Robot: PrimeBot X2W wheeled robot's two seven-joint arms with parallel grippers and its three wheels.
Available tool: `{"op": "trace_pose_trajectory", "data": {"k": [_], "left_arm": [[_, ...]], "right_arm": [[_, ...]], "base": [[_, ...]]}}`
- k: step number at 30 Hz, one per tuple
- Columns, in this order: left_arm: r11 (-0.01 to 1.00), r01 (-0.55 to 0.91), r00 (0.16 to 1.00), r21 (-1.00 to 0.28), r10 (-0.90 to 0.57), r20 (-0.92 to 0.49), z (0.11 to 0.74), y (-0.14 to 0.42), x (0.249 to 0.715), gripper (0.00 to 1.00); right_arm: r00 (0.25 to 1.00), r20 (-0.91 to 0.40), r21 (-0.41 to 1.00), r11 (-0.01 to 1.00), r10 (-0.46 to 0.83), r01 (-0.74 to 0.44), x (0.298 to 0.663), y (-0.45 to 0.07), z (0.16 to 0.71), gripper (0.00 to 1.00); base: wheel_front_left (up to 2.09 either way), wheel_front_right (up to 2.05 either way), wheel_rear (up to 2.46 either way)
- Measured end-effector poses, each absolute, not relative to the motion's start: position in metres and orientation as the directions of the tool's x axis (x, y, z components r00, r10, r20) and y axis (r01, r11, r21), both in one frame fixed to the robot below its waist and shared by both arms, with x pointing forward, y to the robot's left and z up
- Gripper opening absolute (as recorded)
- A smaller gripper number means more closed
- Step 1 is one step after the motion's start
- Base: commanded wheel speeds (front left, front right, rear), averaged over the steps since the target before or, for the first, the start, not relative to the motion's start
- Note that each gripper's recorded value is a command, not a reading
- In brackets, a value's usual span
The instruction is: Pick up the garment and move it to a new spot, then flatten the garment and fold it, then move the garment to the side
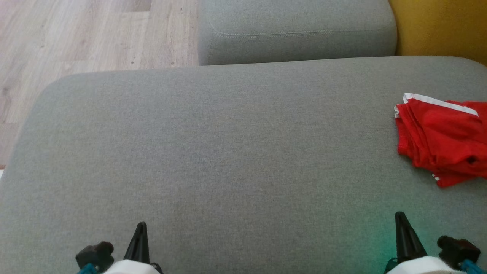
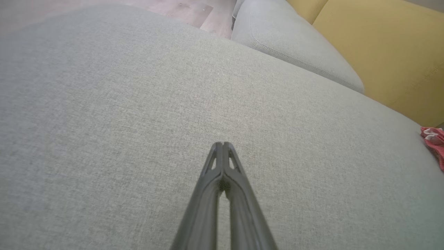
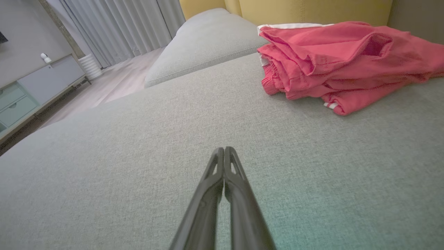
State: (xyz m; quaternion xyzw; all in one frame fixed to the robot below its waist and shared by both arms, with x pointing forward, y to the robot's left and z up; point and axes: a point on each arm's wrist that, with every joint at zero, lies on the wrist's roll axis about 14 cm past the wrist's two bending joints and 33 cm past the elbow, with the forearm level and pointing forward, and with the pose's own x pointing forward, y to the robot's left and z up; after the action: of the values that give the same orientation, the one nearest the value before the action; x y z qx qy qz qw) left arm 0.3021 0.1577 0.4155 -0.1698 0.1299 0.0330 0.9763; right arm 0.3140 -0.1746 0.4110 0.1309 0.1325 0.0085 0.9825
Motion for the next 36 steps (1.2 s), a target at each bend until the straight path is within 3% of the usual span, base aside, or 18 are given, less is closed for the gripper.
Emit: {"op": "trace_pose_trajectory", "data": {"k": [36], "left_arm": [[0.705, -0.215, 0.956, -0.676, 0.009, -0.295, 0.421, 0.168, 0.323, 0.0]], "right_arm": [[0.969, -0.245, 0.641, 0.747, -0.019, 0.177, 0.334, -0.192, 0.426, 0.0]], "base": [[0.0, 0.0, 0.0]]}}
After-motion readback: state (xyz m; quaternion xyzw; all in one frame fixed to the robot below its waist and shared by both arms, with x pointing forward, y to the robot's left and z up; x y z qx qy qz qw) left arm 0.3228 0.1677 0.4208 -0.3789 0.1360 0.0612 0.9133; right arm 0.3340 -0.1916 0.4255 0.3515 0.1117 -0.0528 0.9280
